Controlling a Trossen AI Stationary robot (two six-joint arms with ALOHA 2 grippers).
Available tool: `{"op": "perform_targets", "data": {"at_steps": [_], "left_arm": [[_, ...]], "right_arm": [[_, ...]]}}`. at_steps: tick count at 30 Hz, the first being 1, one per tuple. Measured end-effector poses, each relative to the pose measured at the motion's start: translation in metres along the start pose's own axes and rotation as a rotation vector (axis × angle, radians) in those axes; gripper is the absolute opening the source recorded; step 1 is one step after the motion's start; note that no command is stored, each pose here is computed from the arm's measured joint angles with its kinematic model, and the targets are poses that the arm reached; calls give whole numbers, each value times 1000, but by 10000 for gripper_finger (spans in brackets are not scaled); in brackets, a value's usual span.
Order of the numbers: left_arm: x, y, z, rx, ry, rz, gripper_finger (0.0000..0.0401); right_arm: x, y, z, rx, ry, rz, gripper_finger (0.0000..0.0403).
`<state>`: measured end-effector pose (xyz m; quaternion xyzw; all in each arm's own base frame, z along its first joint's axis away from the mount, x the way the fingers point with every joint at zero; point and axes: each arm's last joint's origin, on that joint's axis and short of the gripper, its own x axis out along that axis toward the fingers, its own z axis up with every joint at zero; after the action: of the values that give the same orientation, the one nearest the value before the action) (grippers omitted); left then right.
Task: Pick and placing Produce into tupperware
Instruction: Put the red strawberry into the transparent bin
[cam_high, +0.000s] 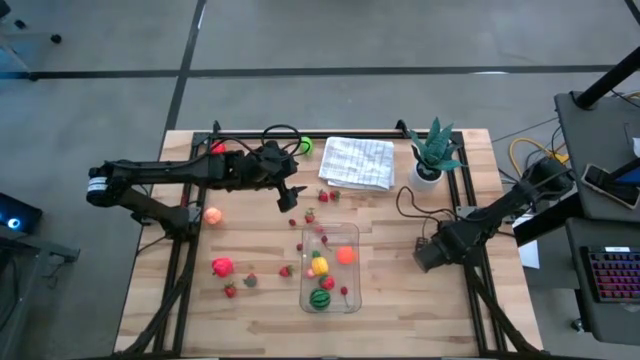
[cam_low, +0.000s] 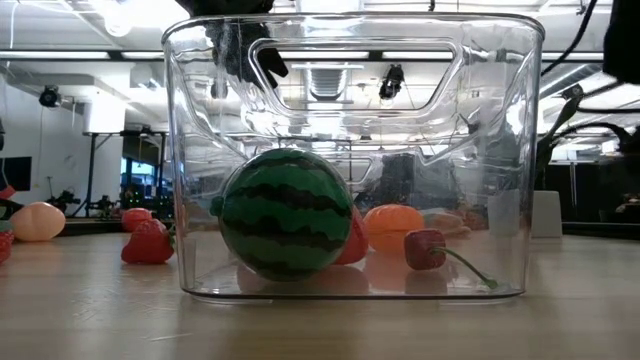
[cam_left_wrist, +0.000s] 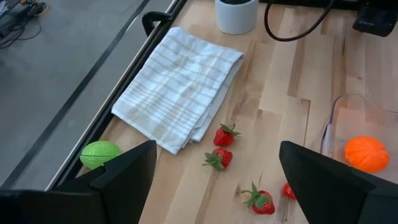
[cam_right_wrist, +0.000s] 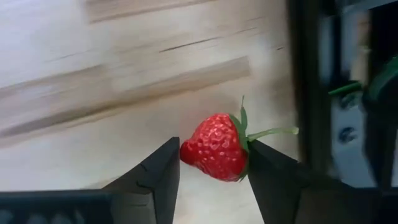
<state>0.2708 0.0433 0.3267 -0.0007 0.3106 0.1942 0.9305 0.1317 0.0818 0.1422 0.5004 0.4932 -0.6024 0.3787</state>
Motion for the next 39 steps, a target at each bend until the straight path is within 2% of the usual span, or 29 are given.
{"op": "perform_targets", "data": {"at_steps": [4, 8, 17, 24, 30, 35, 39], "left_arm": [[0, 0, 0, 0, 0, 0, 325], [0, 0, 0, 0, -1, 0, 325], [0, 0, -2, 6, 19, 1, 325], [-6, 2, -16, 46, 160, 5, 325], [-20, 3, -26, 74, 238, 1, 325], [-32, 6, -38, 68, 228, -3, 325], [-38, 9, -59, 19, 244, 4, 325]], "right_arm": [[-14, 8, -7, -31, -21, 102, 168], [-38, 18, -17, -100, -40, 242, 155], [-134, 49, -50, -369, -156, 652, 155], [-167, 106, -65, -559, -242, 678, 155], [-171, 167, -74, -762, -215, 652, 156], [-167, 194, -81, -786, -218, 621, 168], [-169, 201, -86, -770, -224, 628, 205]]}}
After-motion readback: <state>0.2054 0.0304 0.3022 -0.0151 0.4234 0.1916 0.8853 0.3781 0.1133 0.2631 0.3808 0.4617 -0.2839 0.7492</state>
